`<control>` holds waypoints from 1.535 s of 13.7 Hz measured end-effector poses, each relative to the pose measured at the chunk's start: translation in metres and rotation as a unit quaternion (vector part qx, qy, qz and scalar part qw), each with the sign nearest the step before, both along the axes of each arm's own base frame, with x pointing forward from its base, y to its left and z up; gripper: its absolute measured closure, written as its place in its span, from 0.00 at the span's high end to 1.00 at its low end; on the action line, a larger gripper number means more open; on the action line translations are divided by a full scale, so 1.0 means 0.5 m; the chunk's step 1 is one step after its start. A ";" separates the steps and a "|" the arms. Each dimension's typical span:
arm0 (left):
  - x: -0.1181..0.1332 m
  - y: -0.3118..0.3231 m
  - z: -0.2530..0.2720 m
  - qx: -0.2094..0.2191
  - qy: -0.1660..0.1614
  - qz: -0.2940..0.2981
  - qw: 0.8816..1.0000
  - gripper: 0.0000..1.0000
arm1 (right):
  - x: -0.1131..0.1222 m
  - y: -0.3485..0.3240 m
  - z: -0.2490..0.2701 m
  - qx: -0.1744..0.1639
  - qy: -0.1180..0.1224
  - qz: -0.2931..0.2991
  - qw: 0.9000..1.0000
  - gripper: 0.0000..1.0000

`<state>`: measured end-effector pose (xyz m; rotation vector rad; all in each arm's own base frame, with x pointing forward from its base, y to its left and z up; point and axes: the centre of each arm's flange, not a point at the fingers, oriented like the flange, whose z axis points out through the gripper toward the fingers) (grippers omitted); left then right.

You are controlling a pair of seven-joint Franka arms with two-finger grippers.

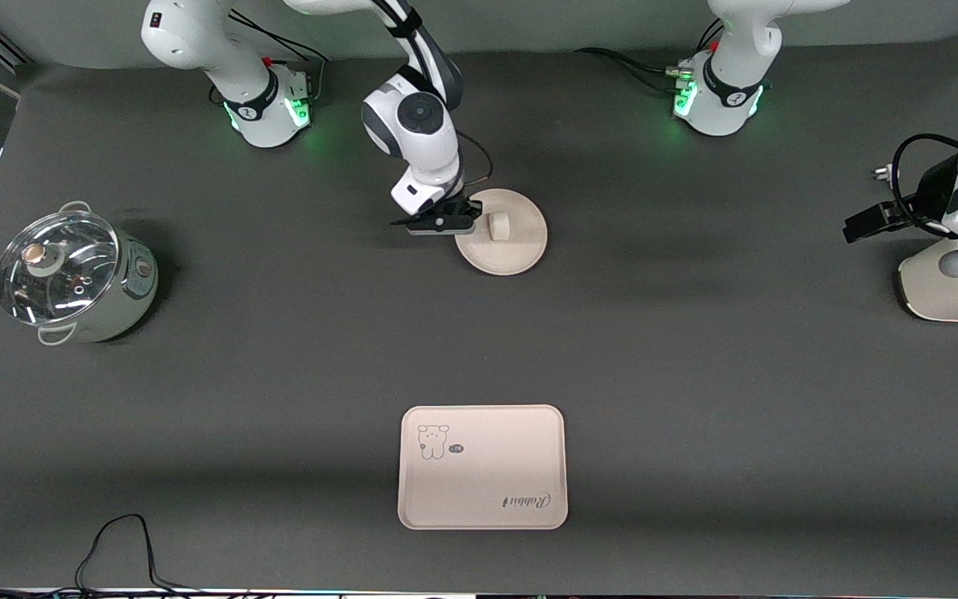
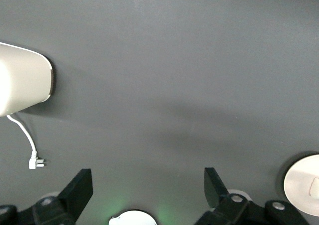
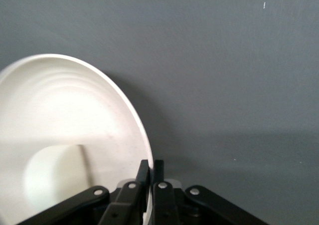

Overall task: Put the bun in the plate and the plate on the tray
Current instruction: 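Carry the plate with the right gripper onto the cream tray, then open the right gripper to release the plate on the tray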

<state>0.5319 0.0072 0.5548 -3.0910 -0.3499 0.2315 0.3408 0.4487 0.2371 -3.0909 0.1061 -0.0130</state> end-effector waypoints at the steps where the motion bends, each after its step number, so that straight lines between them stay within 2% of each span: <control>1: 0.000 0.000 0.000 0.000 0.000 0.000 1.000 1.00 | 0.038 0.005 0.051 0.006 0.004 -0.006 1.000 0.04; 3: 0.000 -0.001 0.000 0.000 0.000 0.000 1.000 1.00 | 0.139 -0.002 0.172 0.028 -0.007 -0.018 0.999 0.04; 6: 0.000 -0.001 0.000 0.000 0.000 -0.001 1.000 1.00 | 0.329 -0.089 0.316 0.065 -0.051 -0.036 0.996 0.04; 9: 0.000 -0.002 0.000 0.000 0.000 -0.001 1.000 1.00 | 0.521 -0.197 0.338 0.119 -0.082 -0.060 0.988 0.04; 11: 0.000 -0.002 0.000 0.000 0.000 -0.001 1.000 1.00 | 0.635 -0.230 0.301 0.136 -0.106 -0.070 0.983 0.04; 12: 0.000 -0.002 0.000 0.000 0.001 -0.001 1.000 1.00 | 0.676 -0.221 0.267 0.137 -0.113 -0.069 0.982 0.04; 15: 0.000 -0.002 0.000 0.000 0.001 -0.001 1.000 1.00 | 0.745 -0.167 0.113 0.141 -0.127 -0.057 0.980 0.04; 17: 0.000 -0.002 -0.001 0.000 0.001 -0.001 1.000 1.00 | 0.764 -0.166 0.012 0.157 -0.138 -0.067 0.976 0.04; 19: 0.000 -0.002 -0.001 0.000 0.001 -0.001 1.000 1.00 | 0.783 -0.194 -0.037 0.163 -0.141 -0.068 0.974 0.04; 20: 0.000 -0.002 -0.001 0.000 0.001 -0.001 1.000 1.00 | 0.792 -0.206 -0.035 0.167 -0.143 -0.068 0.973 0.10; 21: 0.000 -0.002 -0.001 0.000 0.001 -0.001 1.000 1.00 | 0.800 -0.211 -0.020 0.172 -0.147 -0.067 0.972 0.20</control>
